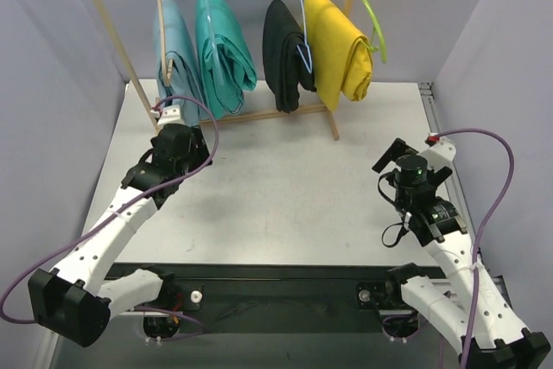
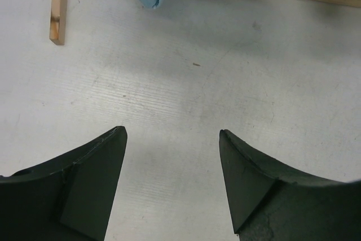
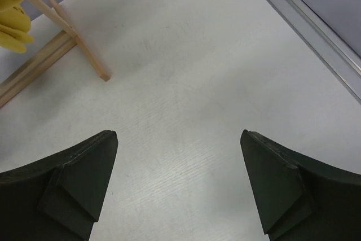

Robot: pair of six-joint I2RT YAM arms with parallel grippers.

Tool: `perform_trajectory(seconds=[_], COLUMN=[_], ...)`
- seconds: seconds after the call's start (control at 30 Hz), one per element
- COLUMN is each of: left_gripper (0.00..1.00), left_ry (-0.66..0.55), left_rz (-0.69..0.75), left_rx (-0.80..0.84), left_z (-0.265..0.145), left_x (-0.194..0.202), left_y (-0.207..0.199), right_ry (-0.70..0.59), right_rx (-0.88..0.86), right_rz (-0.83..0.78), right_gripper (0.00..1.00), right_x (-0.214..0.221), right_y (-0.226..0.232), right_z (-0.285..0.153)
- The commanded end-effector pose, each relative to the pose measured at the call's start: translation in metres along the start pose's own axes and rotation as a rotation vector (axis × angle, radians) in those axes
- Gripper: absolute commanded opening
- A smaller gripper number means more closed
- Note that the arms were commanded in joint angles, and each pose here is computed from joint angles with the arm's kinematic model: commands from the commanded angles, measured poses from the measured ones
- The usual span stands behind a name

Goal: Place the trousers on the hanger
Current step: Reset both arms

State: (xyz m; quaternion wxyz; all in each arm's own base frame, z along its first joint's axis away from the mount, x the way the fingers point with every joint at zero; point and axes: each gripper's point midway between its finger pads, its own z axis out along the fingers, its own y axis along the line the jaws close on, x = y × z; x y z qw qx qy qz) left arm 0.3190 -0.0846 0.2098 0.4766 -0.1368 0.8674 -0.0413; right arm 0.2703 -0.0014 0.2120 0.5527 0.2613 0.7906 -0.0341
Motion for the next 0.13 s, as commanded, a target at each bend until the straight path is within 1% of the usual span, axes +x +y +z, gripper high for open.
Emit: perform_trajectory(seconds=[0.0,0.1], left_gripper=[0.77,0.77], left_ry=[-0.090,-0.103], left_rz=[-0.042,-0.038], left_rx=[0.009,0.005], left_z=[-0.0034,-0.0031], left_x=[-0.0217,-0.0245], left_y=[0.0000,0.0009], right_ry=[-0.021,-0.035], right_rx=[0.038,0.065], right_rz=[0.018,0.026], right_gripper=[0.96,0.97], right_x=[-0.0055,-0.0090], right_y=[-0.0037,-0.0071], right_z=[0.0034,0.0049])
